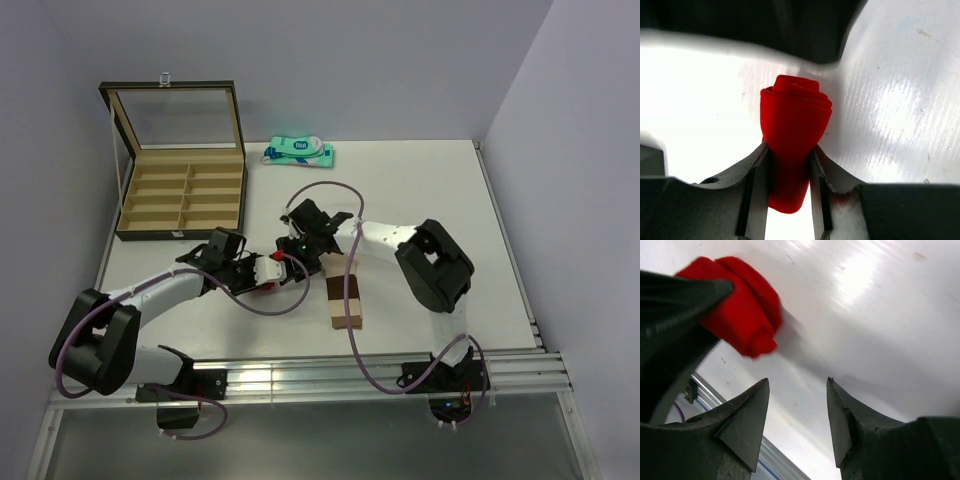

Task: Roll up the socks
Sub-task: Roll the sock at the center of the board, then pick up the sock at the center of the board.

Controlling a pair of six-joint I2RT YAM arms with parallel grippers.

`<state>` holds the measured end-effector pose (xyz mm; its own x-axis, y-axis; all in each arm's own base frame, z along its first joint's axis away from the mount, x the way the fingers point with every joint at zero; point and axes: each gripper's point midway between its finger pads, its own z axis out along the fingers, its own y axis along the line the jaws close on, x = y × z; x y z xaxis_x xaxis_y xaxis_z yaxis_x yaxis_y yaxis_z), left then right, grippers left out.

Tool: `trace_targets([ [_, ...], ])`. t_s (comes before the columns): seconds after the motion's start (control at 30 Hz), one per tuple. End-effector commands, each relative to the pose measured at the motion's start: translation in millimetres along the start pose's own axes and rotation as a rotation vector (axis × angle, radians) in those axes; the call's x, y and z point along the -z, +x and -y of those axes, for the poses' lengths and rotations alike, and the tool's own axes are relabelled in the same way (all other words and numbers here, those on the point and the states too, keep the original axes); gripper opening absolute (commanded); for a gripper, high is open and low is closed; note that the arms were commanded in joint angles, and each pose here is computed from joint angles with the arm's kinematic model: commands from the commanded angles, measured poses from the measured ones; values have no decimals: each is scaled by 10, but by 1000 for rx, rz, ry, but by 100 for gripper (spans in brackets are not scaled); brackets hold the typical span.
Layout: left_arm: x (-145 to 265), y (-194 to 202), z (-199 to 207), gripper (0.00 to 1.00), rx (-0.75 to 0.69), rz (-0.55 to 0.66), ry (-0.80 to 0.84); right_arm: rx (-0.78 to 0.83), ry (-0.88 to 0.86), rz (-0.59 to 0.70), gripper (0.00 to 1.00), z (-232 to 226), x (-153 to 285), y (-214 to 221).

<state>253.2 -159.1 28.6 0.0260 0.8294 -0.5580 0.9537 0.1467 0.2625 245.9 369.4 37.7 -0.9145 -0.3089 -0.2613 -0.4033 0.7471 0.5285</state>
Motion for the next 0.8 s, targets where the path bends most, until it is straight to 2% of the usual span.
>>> trace_targets([
  [0.0, 65, -32, -1, 0, 99, 16, 38, -50, 49, 186, 57, 34, 365, -350],
  [0.17, 158, -59, -170, 0, 138, 33, -11, -97, 46, 296, 57, 133, 639, -464],
  [0.6, 495, -149, -744, 0, 276, 81, -122, -77, 51, 373, 57, 82, 863, -554],
  [0.77, 734, -114, -1141, 0, 314, 90, -230, -60, 68, 390, 57, 82, 947, -582],
])
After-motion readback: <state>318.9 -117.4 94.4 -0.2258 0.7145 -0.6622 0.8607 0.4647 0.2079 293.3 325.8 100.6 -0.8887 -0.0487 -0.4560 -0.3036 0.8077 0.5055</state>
